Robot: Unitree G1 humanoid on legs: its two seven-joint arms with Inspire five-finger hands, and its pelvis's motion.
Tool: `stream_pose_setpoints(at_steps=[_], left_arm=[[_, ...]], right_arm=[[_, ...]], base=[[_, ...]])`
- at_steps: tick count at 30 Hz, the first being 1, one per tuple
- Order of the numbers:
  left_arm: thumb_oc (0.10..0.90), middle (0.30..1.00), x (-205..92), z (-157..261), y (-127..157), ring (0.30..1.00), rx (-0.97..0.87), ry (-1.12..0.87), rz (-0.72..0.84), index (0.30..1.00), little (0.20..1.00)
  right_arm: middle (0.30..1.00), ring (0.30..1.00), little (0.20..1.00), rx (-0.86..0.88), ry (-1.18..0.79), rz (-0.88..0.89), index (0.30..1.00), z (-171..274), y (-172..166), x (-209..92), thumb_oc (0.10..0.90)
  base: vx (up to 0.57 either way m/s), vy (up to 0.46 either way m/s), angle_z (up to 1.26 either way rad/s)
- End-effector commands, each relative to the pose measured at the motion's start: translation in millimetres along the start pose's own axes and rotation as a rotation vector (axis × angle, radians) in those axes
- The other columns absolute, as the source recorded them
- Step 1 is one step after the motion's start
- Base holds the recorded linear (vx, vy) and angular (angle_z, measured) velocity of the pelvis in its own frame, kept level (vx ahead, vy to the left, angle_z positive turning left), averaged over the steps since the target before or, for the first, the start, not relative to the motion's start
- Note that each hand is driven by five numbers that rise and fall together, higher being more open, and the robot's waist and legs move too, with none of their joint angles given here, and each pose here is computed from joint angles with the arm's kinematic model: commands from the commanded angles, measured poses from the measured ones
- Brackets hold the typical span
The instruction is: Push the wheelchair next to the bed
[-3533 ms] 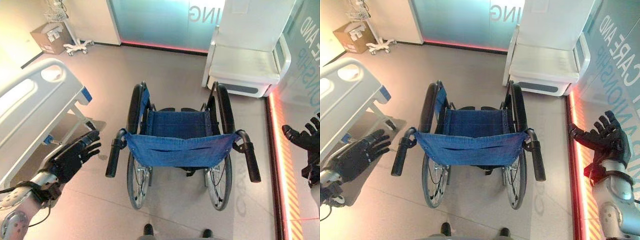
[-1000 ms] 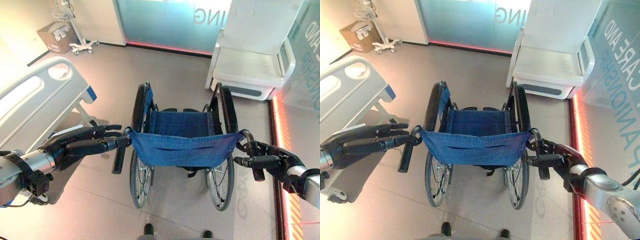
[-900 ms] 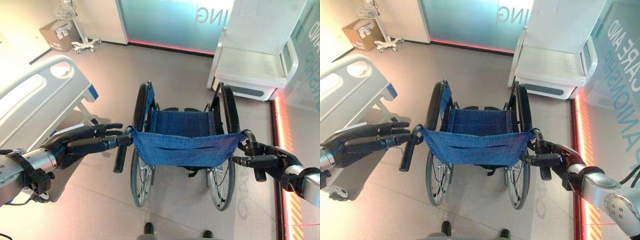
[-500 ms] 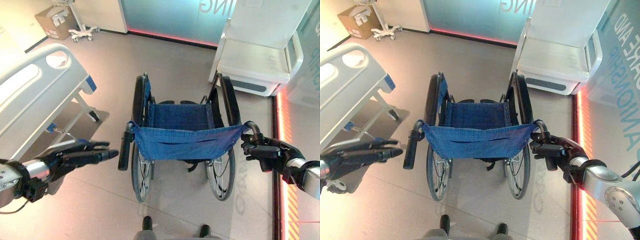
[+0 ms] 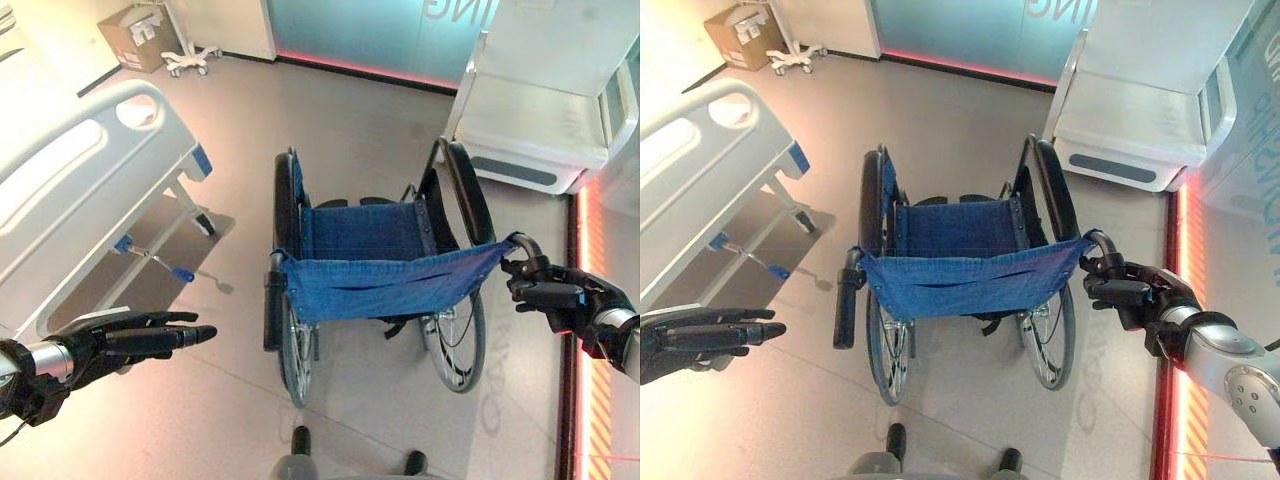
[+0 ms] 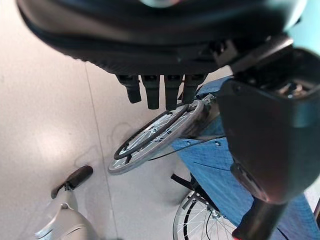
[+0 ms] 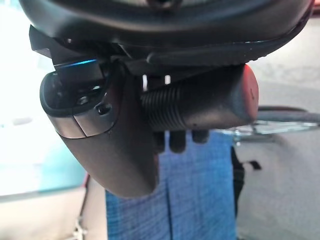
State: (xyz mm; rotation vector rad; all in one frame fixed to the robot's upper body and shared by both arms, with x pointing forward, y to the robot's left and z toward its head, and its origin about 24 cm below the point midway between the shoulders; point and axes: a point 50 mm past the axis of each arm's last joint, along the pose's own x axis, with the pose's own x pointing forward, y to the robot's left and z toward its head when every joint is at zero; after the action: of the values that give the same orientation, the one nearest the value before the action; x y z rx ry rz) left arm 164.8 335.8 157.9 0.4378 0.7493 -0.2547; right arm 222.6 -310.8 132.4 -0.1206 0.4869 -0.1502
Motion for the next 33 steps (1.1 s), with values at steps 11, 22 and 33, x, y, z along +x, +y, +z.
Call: stream_pose_setpoints(at_steps=[11,22,33], left_arm=[[0.800,0.900,21,54,-50,0.900,-0.384,-0.397,-0.289,0.900,0.900],[0.800,0.900,36,41,-90,0.900,-0.237,-0.263,-0.559,0.900,0.900],[0.800,0.900,29,75,-87,0.900,-0.381,-0.472,-0.556,0.900,0.900]], right_arm=[[0.300,0.300,0.300,-0.074,-0.043,0.079,0.300,1,24,0,0.400],[0.300,0.300,0.300,-0.069,-0.060,0.097,0.300,8,33,-2,0.400],[0.300,0.300,0.300,-0.065,-0.035,0.120,0.300,4,39,1,0.400]], base=[[0.00,-0.005,0.02],[0.00,0.000,0.00],[0.00,0.000,0.00]])
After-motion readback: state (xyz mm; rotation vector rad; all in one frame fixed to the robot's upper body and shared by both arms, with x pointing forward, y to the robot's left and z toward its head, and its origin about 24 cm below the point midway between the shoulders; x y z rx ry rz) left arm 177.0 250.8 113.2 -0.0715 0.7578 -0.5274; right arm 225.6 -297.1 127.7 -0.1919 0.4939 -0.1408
